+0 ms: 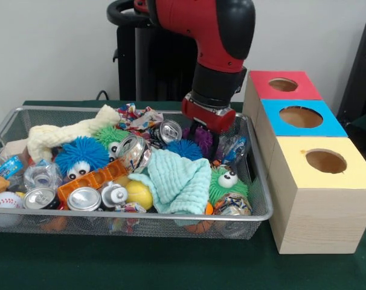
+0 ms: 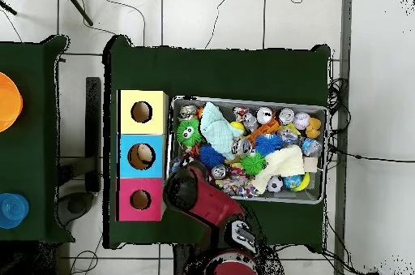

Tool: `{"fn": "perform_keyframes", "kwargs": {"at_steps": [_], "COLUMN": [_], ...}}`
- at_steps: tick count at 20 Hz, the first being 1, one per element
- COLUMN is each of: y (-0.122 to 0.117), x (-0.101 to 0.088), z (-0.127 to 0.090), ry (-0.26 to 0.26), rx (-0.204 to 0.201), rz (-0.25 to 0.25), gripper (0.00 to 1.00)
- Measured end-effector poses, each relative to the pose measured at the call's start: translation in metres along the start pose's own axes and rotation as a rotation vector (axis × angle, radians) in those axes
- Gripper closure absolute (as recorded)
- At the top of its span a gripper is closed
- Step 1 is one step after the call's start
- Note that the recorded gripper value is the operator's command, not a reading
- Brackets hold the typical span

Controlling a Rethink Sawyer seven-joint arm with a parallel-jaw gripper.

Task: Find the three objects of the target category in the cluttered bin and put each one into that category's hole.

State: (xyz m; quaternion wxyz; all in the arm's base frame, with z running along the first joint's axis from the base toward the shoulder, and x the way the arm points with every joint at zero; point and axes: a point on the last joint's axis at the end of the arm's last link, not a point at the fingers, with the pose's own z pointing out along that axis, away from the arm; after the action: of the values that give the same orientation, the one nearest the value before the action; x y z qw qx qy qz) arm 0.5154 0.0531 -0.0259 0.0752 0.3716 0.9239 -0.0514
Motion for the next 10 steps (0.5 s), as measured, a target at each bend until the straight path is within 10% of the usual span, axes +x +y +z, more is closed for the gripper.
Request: {"fn": "perform_keyframes", "kwargs": {"at_steps": [10], "y": [-0.007], "x": [0.013], "z": [-0.011], "ry": [0.093], "rx": [-0.119], "rz": [-0.085], "gripper": [0.00]}}
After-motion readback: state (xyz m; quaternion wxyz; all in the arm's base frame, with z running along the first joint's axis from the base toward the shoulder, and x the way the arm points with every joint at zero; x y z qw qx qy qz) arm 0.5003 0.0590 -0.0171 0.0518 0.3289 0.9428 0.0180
